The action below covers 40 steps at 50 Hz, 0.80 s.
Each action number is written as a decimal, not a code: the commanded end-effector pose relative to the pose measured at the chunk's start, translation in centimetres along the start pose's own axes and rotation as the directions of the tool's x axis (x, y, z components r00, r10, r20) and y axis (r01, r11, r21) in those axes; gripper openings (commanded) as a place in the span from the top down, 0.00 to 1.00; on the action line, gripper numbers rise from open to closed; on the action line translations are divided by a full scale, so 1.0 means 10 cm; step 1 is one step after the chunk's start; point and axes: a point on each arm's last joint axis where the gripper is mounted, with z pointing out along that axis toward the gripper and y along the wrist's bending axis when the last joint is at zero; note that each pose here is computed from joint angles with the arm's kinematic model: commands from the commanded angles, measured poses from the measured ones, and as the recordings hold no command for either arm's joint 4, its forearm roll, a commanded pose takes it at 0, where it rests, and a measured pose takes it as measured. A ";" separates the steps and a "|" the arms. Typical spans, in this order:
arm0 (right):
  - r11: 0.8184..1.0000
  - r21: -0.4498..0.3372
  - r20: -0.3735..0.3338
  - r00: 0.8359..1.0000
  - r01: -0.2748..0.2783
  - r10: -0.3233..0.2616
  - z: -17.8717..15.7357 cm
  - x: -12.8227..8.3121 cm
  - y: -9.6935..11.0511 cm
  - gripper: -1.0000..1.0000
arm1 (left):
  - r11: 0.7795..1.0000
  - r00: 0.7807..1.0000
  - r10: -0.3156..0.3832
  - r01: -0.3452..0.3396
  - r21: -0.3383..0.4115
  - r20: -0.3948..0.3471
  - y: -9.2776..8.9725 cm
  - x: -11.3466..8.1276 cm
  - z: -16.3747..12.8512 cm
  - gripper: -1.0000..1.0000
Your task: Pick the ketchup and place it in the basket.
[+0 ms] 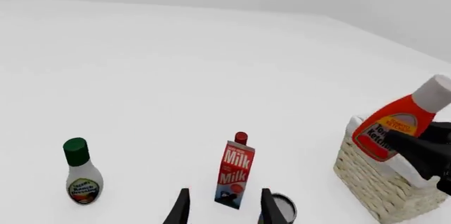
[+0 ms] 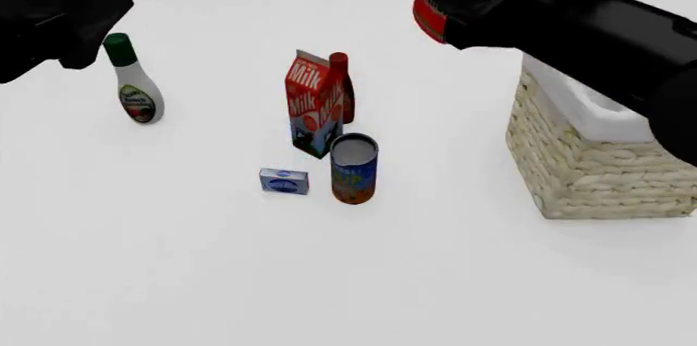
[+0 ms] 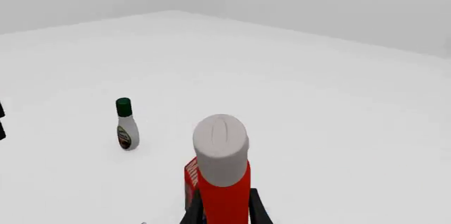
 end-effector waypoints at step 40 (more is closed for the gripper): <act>0.874 0.486 0.033 0.999 0.006 -0.025 -0.42 0.20 -1.22 1.00 | 0.991 0.999 0.000 0.005 -0.134 0.033 0.28 0.27 0.12 0.00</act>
